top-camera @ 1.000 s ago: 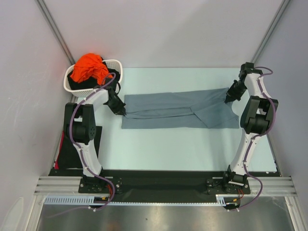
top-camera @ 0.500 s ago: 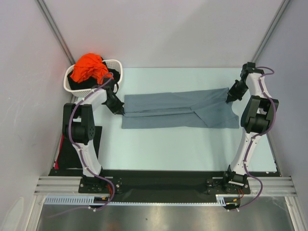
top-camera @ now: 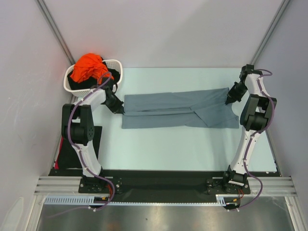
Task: Fold and stack the t-shirts
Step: Fold the tshirt
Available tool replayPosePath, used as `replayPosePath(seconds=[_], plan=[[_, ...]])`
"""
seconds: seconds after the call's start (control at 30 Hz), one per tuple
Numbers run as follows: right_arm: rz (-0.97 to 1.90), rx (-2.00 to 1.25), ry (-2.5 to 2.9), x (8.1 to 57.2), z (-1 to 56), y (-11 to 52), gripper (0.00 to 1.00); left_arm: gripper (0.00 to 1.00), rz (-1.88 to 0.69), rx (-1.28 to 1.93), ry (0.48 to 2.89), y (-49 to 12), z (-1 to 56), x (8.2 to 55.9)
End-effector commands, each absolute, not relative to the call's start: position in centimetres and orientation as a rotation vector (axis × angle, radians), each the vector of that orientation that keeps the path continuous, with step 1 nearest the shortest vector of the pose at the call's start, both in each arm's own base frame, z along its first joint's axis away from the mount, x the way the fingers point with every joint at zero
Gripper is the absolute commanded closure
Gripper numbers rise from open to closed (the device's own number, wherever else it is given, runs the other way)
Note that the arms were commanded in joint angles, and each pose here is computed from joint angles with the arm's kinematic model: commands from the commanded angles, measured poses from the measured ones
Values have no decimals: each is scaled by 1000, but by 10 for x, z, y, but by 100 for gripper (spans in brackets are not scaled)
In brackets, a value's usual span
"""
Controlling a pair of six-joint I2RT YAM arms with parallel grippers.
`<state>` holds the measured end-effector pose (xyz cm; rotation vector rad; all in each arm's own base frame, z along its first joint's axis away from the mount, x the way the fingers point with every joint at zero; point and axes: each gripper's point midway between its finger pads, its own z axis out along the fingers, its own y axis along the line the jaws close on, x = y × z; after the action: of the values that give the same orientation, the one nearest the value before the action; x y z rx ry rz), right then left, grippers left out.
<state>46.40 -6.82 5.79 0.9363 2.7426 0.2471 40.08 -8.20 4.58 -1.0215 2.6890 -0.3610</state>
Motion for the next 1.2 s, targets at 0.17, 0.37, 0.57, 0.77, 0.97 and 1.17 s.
replayPosePath(seconds=[0.17, 0.37, 0.57, 0.77, 0.97, 1.17], plan=[[257, 900, 2708, 481, 64, -72, 99, 99, -382, -1058, 2624, -76, 53, 420], [267, 894, 2703, 487, 65, -71, 98, 100, -375, -1061, 2621, -76, 52, 423], [277, 880, 2696, 491, 68, -66, 98, 100, -365, -1065, 2621, -75, 51, 423], [285, 886, 2706, 495, 61, -65, 96, 100, -379, -1070, 2621, -77, 49, 428], [297, 885, 2697, 503, 60, -64, 92, 88, -363, -1039, 2614, -74, 50, 432], [348, 899, 2647, 520, 76, -68, 71, 49, -349, -872, 2600, -74, 67, 440]])
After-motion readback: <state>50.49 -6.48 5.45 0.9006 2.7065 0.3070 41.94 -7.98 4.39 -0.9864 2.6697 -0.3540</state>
